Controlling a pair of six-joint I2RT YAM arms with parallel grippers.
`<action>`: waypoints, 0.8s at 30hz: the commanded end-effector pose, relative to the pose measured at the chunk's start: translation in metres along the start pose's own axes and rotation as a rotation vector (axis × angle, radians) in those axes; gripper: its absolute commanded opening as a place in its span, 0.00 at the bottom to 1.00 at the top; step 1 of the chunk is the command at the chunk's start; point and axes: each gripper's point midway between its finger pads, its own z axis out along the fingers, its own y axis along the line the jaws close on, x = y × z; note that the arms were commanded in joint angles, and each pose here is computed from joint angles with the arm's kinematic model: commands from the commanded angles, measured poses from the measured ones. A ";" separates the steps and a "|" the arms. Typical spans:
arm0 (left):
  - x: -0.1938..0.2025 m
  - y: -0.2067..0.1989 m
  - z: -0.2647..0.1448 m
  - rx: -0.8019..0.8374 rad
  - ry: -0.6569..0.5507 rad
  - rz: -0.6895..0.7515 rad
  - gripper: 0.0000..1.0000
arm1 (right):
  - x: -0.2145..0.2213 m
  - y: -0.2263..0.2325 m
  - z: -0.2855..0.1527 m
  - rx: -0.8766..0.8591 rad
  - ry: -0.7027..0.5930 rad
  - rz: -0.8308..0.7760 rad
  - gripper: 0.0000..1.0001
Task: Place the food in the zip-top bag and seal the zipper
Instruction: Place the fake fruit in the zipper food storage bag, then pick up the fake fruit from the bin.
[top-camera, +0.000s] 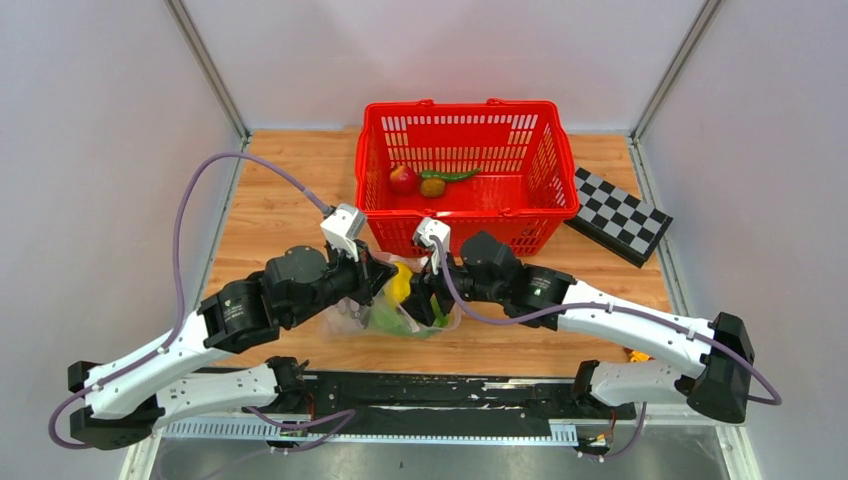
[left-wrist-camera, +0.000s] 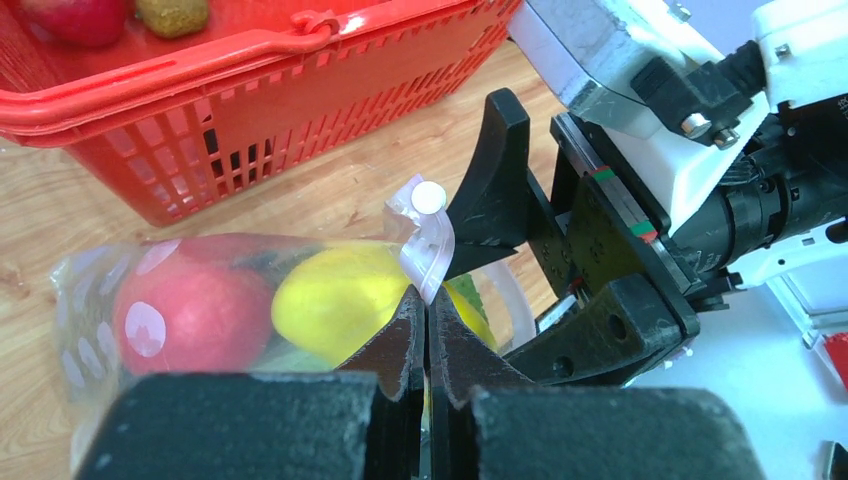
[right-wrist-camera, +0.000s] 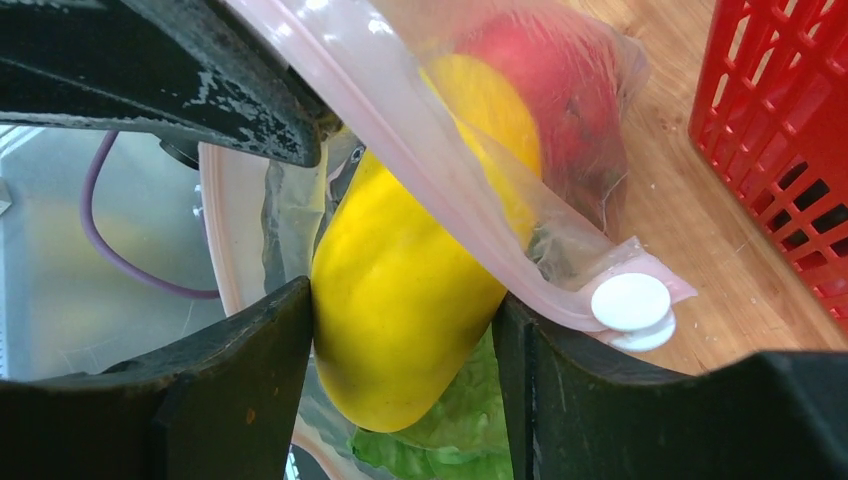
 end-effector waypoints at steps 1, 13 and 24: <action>-0.033 -0.011 -0.011 0.052 -0.125 -0.038 0.01 | -0.035 0.016 -0.006 -0.055 -0.120 -0.033 0.67; -0.039 0.004 -0.020 -0.009 -0.175 -0.067 0.01 | -0.042 0.036 -0.029 -0.152 -0.183 -0.066 0.75; -0.047 0.043 -0.042 -0.171 -0.259 -0.123 0.01 | -0.099 0.040 -0.072 -0.097 -0.394 -0.160 0.75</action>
